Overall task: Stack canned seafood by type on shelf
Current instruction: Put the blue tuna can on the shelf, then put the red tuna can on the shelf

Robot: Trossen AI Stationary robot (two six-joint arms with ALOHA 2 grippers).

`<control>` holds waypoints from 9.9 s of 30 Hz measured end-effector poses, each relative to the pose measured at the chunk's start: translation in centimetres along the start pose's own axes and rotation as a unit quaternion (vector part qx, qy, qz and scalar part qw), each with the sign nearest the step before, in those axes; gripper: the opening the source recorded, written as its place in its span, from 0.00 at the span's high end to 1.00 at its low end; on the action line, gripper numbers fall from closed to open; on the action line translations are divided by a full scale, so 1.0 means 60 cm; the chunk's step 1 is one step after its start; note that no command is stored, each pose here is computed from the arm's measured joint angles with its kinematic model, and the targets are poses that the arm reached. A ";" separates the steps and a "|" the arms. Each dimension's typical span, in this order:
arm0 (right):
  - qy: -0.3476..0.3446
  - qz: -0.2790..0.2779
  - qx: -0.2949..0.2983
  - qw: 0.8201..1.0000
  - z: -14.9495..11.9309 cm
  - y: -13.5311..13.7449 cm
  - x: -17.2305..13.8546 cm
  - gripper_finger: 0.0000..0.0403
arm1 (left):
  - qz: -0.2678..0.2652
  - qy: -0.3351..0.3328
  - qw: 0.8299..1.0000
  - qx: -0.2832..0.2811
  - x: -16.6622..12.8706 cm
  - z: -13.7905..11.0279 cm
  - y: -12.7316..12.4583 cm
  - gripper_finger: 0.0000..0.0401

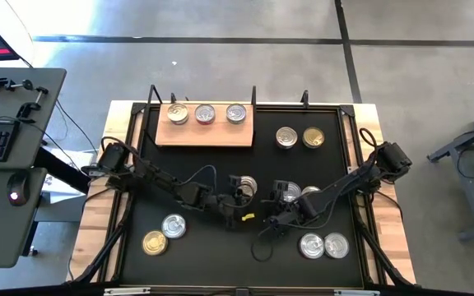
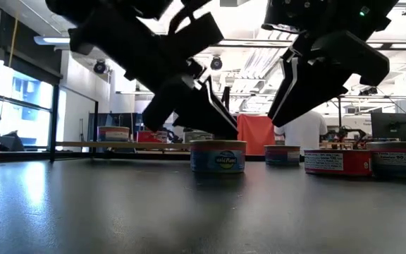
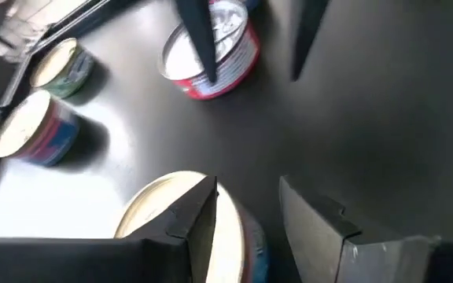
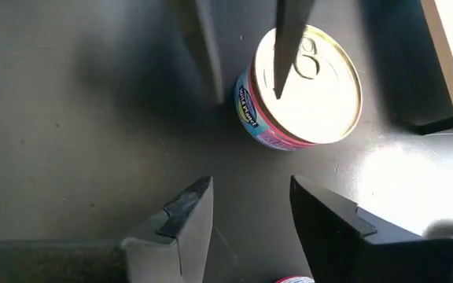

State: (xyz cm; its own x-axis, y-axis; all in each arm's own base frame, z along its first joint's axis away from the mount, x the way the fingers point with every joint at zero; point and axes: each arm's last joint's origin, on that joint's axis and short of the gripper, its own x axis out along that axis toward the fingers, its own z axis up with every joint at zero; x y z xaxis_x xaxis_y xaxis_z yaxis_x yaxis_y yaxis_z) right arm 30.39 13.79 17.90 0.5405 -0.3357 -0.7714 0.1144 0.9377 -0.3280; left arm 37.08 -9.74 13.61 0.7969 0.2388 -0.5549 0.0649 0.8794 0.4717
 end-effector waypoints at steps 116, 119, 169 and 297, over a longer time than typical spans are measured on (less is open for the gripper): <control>0.046 0.115 0.097 0.988 0.022 -0.071 -0.010 0.60 | 0.160 0.231 0.922 -0.267 -0.296 -0.150 0.249 0.77; 0.130 0.167 0.134 0.968 0.003 -0.094 -0.040 0.60 | 0.137 0.190 0.936 -0.262 -0.294 -0.132 0.224 0.77; -0.004 0.059 0.285 0.957 0.033 -0.059 0.157 0.60 | 0.022 0.004 0.970 -0.241 -0.116 -0.146 -0.039 0.77; -0.063 0.037 0.079 0.994 0.017 0.043 0.067 0.60 | 0.175 0.185 0.966 -0.047 -0.120 -0.205 0.260 0.86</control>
State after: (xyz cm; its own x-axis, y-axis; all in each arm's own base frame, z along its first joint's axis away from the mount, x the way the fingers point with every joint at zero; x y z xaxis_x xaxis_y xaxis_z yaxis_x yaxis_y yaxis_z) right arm 33.69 14.96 14.53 0.6514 -0.2611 -0.7124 0.1950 0.9650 -0.1754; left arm 25.00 7.35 16.55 0.4900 0.6440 -0.5876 -0.2380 0.7472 0.6205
